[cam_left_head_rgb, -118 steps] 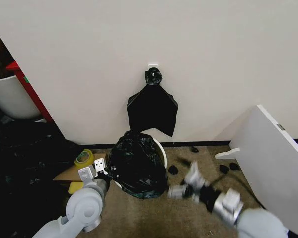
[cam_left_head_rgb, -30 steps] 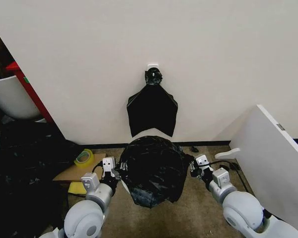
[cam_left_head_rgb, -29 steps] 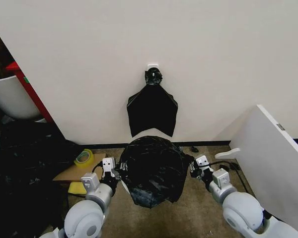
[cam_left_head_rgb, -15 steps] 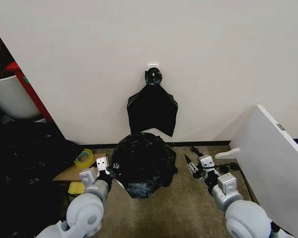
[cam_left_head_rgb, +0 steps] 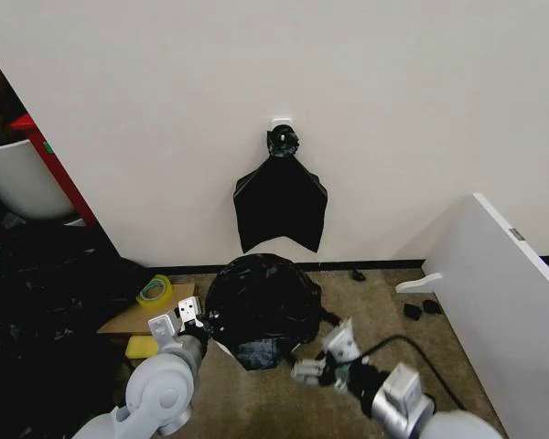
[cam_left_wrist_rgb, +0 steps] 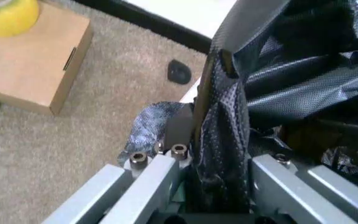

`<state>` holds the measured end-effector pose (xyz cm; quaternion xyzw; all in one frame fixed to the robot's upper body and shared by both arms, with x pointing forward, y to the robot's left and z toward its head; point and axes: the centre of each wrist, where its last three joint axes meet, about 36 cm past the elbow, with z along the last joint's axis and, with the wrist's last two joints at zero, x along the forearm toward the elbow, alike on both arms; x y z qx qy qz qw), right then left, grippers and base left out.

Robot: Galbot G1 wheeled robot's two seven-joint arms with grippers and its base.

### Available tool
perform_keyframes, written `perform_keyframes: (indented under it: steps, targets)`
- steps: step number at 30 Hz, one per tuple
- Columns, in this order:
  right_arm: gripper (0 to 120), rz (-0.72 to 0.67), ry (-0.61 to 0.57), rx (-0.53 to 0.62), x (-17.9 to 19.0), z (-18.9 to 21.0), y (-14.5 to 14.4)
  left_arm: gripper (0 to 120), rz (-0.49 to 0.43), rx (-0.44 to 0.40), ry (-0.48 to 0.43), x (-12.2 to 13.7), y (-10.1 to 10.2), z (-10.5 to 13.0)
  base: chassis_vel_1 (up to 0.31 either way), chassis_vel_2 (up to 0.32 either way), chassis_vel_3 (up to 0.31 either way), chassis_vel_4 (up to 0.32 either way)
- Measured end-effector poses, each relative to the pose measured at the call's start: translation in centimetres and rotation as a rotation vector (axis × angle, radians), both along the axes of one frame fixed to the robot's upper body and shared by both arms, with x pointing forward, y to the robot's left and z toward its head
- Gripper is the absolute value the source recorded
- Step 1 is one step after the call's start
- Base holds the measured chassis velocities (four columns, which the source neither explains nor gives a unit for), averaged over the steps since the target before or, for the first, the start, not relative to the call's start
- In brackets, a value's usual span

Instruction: Place the garbage bag over the trash bin.

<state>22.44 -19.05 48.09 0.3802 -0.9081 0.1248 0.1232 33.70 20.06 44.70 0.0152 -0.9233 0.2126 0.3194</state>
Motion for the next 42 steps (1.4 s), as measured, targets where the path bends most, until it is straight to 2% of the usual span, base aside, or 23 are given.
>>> perform_keyframes:
  steps: [3, 7, 8, 12, 13, 14, 15, 18, 19, 21, 28, 30, 37, 42]
  targets:
    - [97, 0.028, -0.02, -0.016, -0.4, -0.7, 0.2, 0, 0.006, -0.006, 0.017, 0.2, 0.0, -0.1, 0.0, 0.0, 0.0, 0.0]
    - [79, 0.086, -0.096, -0.087, -0.5, -3.1, 0.4, 0, 0.009, -0.013, 0.033, 0.4, 0.0, 0.0, 0.0, 0.0, 0.0, 0.0]
    - [79, 0.086, -0.096, -0.087, -0.5, -3.1, 0.4, 0, 0.009, -0.013, 0.033, 0.4, 0.0, 0.0, 0.0, 0.0, 0.0, 0.0]
    - [63, 0.139, -0.173, -0.159, -0.5, -5.3, 0.2, 0, 0.006, -0.016, 0.041, 0.4, 0.1, 0.1, 0.0, 0.0, 0.0, 0.0]
    - [63, 0.139, -0.173, -0.159, -0.5, -5.3, 0.2, 0, 0.006, -0.016, 0.041, 0.4, 0.1, 0.1, 0.0, 0.0, 0.0, 0.0]
    - [60, 0.146, -0.184, -0.165, -0.5, -5.5, 0.2, 0, 0.006, -0.016, 0.042, 0.4, 0.1, 0.1, 0.0, 0.0, 0.0, 0.0]
    - [51, 0.157, -0.203, -0.172, -0.5, -6.0, 0.3, 0, 0.004, -0.016, 0.043, 0.4, 0.2, 0.1, 0.0, 0.0, 0.0, 0.0]
    - [45, 0.164, -0.217, -0.179, -0.5, -6.3, 0.4, 0, 0.003, -0.016, 0.045, 0.3, 0.2, 0.2, 0.0, 0.0, 0.0, 0.0]
    - [36, 0.17, -0.231, -0.186, -0.4, -6.5, 0.4, 0, 0.003, -0.018, 0.045, 0.3, 0.1, 0.3, 0.0, 0.0, 0.0, 0.0]
    - [34, 0.175, -0.243, -0.19, -0.3, -6.7, 0.5, 0, 0.003, -0.02, 0.046, 0.2, 0.1, 0.3, 0.0, 0.0, 0.0, 0.0]
    - [4, 0.177, -0.298, -0.192, -0.4, -7.2, 0.7, 0, -0.002, -0.035, 0.048, -0.2, -0.3, 0.4, 0.0, 0.0, 0.0, 0.0]
    - [0, 0.177, -0.3, -0.191, -0.4, -7.2, 0.6, 0, -0.002, -0.035, 0.047, -0.2, -0.3, 0.5, 0.0, 0.0, 0.0, 0.0]
    - [0, 0.179, -0.29, -0.191, -0.7, -7.2, 0.5, 0, -0.003, -0.039, 0.041, -0.3, -0.3, 0.7, 0.0, 0.0, 0.0, 0.0]
    - [0, 0.219, -0.237, -0.198, -1.8, -7.7, 0.3, 0, -0.001, -0.046, 0.041, -0.3, -0.3, 0.8, 0.0, 0.0, 0.0, 0.0]
